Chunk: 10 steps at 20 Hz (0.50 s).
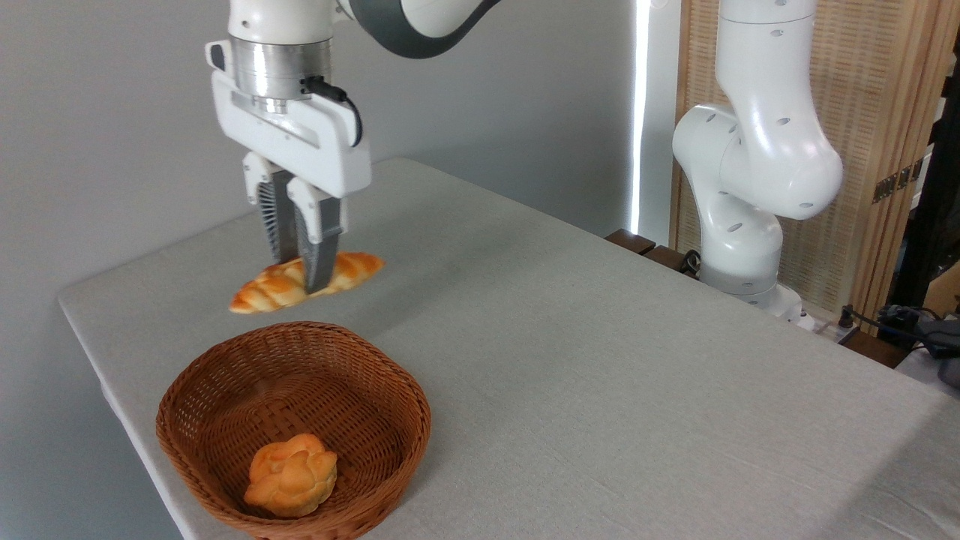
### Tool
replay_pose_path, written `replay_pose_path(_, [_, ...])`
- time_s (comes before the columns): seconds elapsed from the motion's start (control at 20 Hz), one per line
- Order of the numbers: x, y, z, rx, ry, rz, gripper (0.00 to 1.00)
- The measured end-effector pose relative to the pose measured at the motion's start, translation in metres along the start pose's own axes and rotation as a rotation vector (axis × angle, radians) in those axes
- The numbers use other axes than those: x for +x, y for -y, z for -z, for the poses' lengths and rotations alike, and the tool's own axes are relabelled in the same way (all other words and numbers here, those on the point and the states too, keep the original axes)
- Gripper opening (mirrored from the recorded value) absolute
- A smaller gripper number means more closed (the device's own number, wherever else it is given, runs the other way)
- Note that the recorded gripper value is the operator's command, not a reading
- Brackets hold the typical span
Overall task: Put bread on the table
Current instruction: 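Lift the braided roll out of the basket and carry it beside the basket, then lower the roll onto the table and open the gripper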
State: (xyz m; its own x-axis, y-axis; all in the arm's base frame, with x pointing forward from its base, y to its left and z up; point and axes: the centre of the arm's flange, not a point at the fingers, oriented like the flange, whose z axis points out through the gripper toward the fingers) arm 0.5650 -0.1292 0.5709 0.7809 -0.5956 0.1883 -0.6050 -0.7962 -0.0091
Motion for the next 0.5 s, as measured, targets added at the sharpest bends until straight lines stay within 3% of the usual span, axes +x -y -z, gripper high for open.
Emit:
replay_pose_path(0.25, [-0.025, -0.038, -0.019, -0.075, 0.14, -0.039, 0.48])
replay_pose_path(0.35, [-0.034, -0.048, -0.03, -0.115, 0.194, -0.043, 0.66])
replay_pose_path(0.4, [-0.036, -0.052, -0.035, -0.13, 0.212, -0.046, 0.68])
replay_pose_path(0.45, [-0.037, -0.056, -0.04, -0.141, 0.221, -0.049, 0.78])
replay_pose_path(0.5, [-0.038, -0.059, -0.043, -0.153, 0.225, -0.049, 1.0])
